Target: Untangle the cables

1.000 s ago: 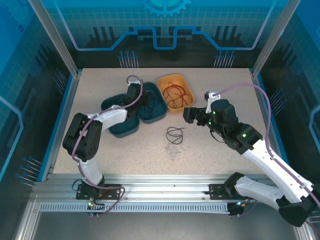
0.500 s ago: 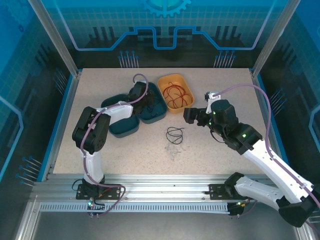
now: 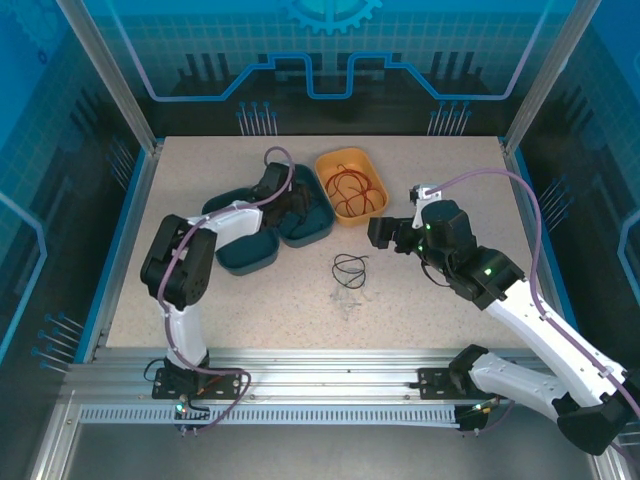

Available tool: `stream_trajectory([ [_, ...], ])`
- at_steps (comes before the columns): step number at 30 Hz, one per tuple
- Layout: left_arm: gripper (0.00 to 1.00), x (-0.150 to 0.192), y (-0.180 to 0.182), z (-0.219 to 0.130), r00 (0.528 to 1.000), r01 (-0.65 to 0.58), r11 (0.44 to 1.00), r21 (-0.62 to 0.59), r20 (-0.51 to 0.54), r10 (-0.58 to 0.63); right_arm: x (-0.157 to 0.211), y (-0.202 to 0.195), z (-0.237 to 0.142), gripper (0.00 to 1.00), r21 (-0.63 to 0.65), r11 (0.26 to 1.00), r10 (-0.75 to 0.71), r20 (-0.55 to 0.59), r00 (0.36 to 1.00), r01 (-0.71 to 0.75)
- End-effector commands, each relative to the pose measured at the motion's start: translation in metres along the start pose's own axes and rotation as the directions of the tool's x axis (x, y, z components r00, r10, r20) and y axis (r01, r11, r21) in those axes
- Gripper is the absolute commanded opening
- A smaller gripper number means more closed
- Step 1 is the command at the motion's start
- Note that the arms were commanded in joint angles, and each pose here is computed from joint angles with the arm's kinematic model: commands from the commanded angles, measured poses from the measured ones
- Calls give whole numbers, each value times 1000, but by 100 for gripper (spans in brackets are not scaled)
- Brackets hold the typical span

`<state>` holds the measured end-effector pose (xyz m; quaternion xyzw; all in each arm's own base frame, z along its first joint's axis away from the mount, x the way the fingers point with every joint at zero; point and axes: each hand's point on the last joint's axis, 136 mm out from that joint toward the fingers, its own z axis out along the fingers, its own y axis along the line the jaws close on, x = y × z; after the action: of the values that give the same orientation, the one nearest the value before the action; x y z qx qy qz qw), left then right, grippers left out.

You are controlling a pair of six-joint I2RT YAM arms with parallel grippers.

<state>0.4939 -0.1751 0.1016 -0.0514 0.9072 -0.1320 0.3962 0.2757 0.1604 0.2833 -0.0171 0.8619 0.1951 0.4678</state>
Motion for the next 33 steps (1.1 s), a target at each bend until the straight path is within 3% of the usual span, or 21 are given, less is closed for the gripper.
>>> stream_trajectory([
  [1,65,-26,-9,-37,999,3,1000,28,44,-4,-1,-7,-2,100,22,1000,14,8,1000,-14],
  [7,78,-32,-19,-69,999,31,996,84,39,-35,-4,-13,-6,100,43,998,33,38,999,-35],
  [14,85,-44,-33,-107,996,21,986,166,80,-35,-3,-19,-9,100,43,998,41,74,996,-44],
  [21,94,-33,-56,-135,997,-45,967,252,78,26,26,-34,9,100,145,989,22,-82,996,-10],
  [24,99,-20,-63,-144,996,-70,957,282,75,51,46,-27,23,98,111,994,-3,-182,983,24],
  [27,99,-4,-67,-150,996,-71,946,316,72,51,69,-21,36,90,78,996,-15,-286,958,39],
  [33,99,7,-53,-162,991,-29,948,317,130,-13,117,-4,55,63,2,991,-116,-455,883,132],
])
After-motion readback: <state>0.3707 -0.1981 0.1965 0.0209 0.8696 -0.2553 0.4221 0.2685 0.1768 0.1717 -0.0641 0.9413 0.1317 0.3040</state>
